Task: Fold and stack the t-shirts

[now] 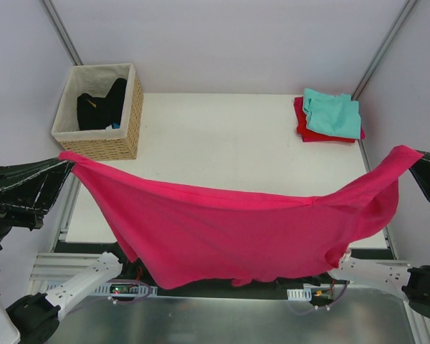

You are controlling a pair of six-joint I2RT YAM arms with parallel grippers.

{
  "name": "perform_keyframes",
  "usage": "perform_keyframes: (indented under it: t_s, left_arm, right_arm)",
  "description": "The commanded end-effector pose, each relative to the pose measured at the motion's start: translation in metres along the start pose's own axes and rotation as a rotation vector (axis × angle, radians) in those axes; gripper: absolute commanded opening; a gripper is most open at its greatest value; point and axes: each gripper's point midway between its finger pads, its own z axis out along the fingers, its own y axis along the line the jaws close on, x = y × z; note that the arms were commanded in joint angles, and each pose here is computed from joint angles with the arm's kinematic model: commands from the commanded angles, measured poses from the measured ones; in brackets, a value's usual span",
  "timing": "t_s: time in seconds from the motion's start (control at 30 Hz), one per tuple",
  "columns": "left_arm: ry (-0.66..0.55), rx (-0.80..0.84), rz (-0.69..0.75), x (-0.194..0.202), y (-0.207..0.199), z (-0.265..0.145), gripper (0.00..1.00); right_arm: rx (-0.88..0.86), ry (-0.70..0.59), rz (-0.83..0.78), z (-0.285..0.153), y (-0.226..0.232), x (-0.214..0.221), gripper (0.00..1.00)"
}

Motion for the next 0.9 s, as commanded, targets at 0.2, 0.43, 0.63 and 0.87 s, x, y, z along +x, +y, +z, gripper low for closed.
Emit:
perform_keyframes:
  t_s: [0.2, 0.43, 0.63, 0.87]
  left_arm:
    - [0.028, -0.110, -0.009, 0.047, 0.047, 0.027, 0.00]
    - [0.169, -0.433, -0.048, 0.157, 0.139, 0.025, 0.00]
    - [0.258, -0.561, -0.053, 0.226, 0.183, 0.018, 0.00]
    - [0.343, -0.710, 0.000, 0.276, 0.239, 0.019, 0.00]
  right_arm:
    - [0.263, 0.071, -0.041, 0.027, -0.047, 0.047, 0.01]
    - [0.408, 0.222, -0.040, 0.052, -0.071, 0.138, 0.01]
    - [0.612, 0.399, -0.055, 0.067, -0.118, 0.229, 0.01]
    - [0.785, 0.547, 0.187, 0.076, -0.217, 0.333, 0.01]
